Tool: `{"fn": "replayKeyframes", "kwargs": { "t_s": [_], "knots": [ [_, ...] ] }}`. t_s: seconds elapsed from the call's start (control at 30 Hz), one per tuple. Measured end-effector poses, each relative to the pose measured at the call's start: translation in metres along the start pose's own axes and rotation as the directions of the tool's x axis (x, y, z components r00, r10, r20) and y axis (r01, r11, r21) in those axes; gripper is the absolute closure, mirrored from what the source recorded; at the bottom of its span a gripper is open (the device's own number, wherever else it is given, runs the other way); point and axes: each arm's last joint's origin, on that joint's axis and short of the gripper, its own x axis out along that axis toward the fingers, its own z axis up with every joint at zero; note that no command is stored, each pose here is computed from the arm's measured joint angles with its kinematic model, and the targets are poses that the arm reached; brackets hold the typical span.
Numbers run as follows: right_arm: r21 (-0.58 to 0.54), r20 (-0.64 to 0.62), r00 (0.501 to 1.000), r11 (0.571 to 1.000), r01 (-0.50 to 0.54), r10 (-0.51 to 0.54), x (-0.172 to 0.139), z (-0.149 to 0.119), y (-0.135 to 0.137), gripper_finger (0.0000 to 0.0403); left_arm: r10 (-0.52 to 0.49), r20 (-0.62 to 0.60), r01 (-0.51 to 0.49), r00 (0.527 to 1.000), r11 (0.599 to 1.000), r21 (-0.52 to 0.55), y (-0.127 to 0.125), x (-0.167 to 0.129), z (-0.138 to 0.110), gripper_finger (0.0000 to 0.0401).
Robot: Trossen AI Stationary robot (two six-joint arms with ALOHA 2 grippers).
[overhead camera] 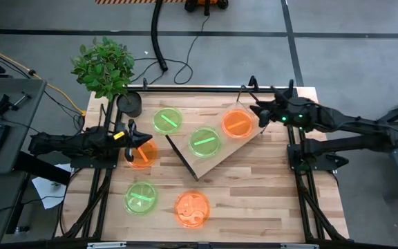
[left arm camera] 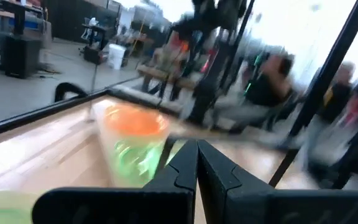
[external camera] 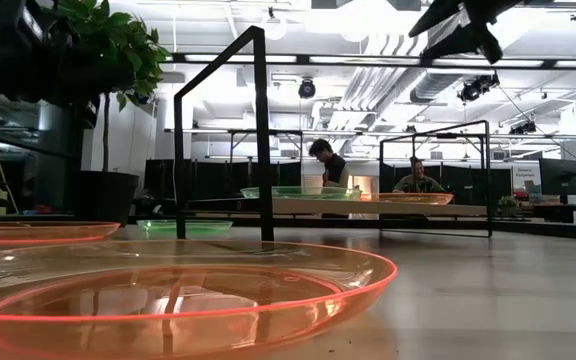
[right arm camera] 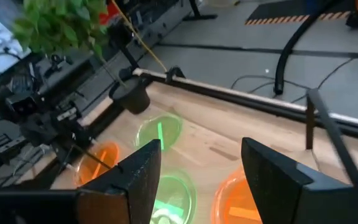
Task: Place and stack plates onto a shelf
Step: Stack the top orange plate on the top of the orange plate on the shelf
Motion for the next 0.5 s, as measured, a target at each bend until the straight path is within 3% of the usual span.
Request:
{"fn": "replayKeyframes", "kwargs": {
  "t_s": [0.1,0.3,0.37,0.5],
  "knots": [
    [0.011,0.035,0.999,1.000,0.007,-0.008,-0.007,0.003,-0.002,0.0196,-0.034,0.103,0.057,0.994,0.973,-0.225,-0.003,-0.001,0.010,0.0400],
    [0.017,0.042,0.999,1.000,0.018,-0.018,-0.009,0.003,-0.004,0.0196,0.120,0.332,0.054,0.936,0.881,-0.470,-0.002,-0.005,0.030,0.0400],
    [0.021,0.038,0.999,1.000,0.020,-0.021,-0.008,0.003,-0.004,0.0196,0.131,0.388,0.098,0.912,0.850,-0.517,-0.003,-0.007,0.037,0.0400],
    [0.052,0.028,0.999,0.998,0.027,-0.029,-0.008,0.002,-0.005,0.0196,0.037,0.335,0.147,0.941,0.849,-0.508,-0.013,-0.003,0.056,0.0395]
  ]
}}
